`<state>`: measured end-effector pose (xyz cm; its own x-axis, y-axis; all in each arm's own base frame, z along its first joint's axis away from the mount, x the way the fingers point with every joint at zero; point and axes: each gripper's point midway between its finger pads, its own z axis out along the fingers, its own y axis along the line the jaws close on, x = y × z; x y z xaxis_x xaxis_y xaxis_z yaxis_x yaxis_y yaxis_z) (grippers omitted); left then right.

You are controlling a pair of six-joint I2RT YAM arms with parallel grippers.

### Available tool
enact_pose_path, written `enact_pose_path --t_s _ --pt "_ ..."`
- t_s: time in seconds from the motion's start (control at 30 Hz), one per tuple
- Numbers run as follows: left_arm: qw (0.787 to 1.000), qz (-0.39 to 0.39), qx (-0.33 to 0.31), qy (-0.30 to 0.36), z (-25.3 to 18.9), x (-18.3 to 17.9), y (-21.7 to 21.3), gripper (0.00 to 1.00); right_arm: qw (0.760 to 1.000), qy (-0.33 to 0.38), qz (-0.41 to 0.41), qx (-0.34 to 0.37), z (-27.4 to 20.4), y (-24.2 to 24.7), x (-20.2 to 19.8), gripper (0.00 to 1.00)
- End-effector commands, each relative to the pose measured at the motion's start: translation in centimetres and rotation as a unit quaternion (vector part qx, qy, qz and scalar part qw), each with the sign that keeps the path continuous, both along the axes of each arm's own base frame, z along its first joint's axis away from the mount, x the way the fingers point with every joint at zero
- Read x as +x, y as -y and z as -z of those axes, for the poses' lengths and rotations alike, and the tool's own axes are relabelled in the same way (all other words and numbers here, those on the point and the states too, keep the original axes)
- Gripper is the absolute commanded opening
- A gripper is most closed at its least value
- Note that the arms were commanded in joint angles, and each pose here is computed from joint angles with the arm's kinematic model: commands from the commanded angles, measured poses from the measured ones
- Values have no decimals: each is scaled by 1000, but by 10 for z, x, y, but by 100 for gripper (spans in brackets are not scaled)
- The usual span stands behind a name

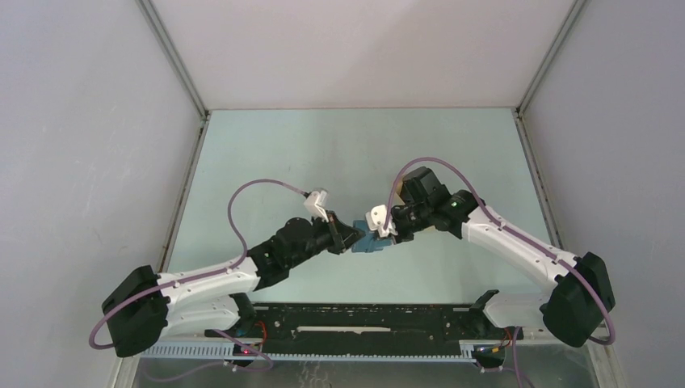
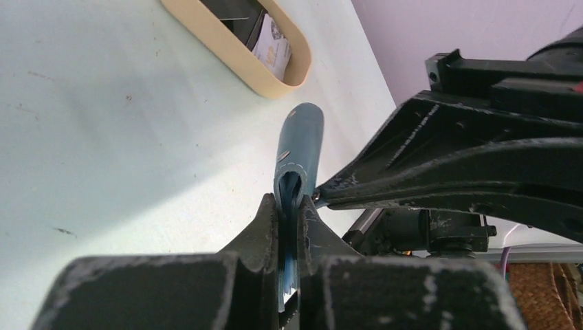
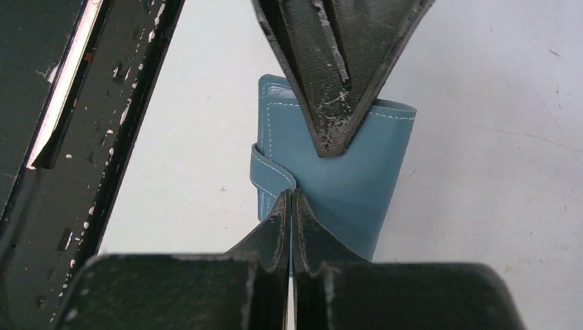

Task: Put the credit cards into the card holder
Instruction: Open the card holder at the center of the board.

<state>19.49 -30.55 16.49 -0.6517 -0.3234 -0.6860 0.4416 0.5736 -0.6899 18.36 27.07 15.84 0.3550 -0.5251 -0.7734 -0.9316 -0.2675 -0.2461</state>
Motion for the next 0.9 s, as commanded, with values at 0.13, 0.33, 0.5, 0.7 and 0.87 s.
enact_pose_path --t_s 0.13,0.33,0.5,0.7,0.87 --pt "991 -110 -71 20 -24 38 -28 0 994 -78 -74 -35 20 3 -56 0" --pt "989 -118 -85 17 -21 40 -36 0 993 -86 -64 -46 27 2 -54 0" --pt "989 -103 -105 10 -23 37 -34 0 993 -97 -53 -51 31 2 -50 26" --pt "986 -84 -144 1 -30 34 -33 0 988 -145 -45 10 -5 5 -48 42" --pt "986 -65 -149 18 -34 32 -33 0 979 -180 -9 95 -49 20 -35 47"
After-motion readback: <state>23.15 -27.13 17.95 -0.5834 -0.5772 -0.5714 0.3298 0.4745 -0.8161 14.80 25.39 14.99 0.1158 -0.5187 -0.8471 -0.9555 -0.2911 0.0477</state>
